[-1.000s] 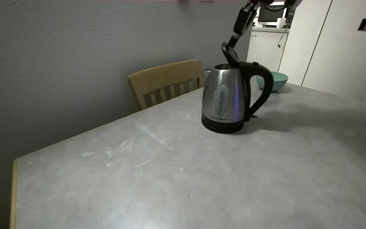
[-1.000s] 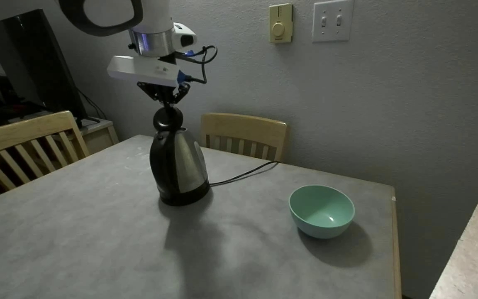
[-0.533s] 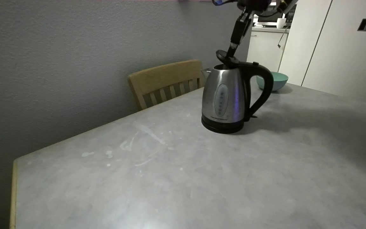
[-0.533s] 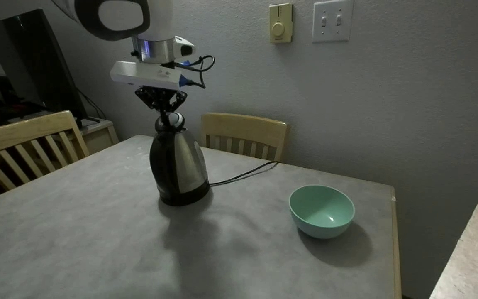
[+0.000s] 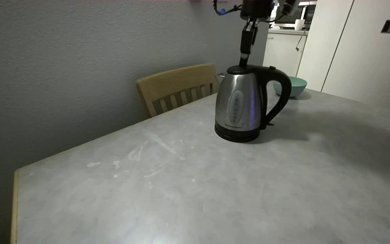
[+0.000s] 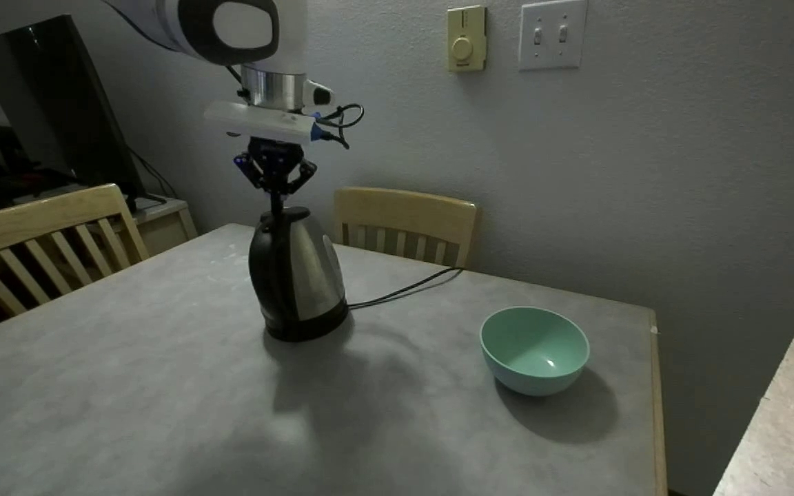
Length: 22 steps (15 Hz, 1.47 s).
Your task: Close the lid of the electric kettle.
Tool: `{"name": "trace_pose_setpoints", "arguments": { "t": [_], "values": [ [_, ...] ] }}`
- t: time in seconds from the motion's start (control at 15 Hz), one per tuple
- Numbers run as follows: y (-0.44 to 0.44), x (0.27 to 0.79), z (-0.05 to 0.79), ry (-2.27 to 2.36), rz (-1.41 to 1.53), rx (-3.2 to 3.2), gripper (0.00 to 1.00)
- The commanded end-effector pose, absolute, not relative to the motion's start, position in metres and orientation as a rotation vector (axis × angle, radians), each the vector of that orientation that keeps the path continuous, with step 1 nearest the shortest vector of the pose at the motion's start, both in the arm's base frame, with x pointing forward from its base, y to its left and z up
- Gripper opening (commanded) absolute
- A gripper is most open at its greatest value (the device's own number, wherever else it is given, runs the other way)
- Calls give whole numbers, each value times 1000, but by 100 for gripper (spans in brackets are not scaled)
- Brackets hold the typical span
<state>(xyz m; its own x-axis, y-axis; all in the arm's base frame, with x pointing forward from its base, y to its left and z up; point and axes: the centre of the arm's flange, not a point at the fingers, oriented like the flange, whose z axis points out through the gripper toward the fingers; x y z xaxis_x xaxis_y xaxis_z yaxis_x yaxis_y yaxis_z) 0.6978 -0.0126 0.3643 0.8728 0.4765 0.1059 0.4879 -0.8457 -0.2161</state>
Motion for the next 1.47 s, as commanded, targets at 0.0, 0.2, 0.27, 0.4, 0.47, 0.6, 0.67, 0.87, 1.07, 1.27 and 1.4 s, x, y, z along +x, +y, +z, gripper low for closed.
{"name": "trace_pose_setpoints", "arguments": {
  "t": [0.0, 0.2, 0.27, 0.4, 0.47, 0.6, 0.67, 0.87, 1.07, 1.27, 1.4],
  "values": [
    [-14, 726, 333, -730, 103, -2812, 0],
    [-13, 737, 328, -729, 184, -2812, 0],
    [-13, 741, 323, -727, 220, -2820, 0],
    [-10, 746, 315, -725, 288, -2850, 0],
    [-9, 748, 311, -725, 321, -2860, 0],
    [-7, 750, 304, -703, 386, -2898, 0],
    [-7, 751, 300, -691, 407, -2904, 0],
    [1, 757, 306, -688, 409, -2919, 0],
    [10, 751, 335, -748, 335, -2938, 0],
    [19, 731, 370, -804, 211, -2956, 0],
    [22, 730, 383, -833, 107, -2966, 0]
  ]
}}
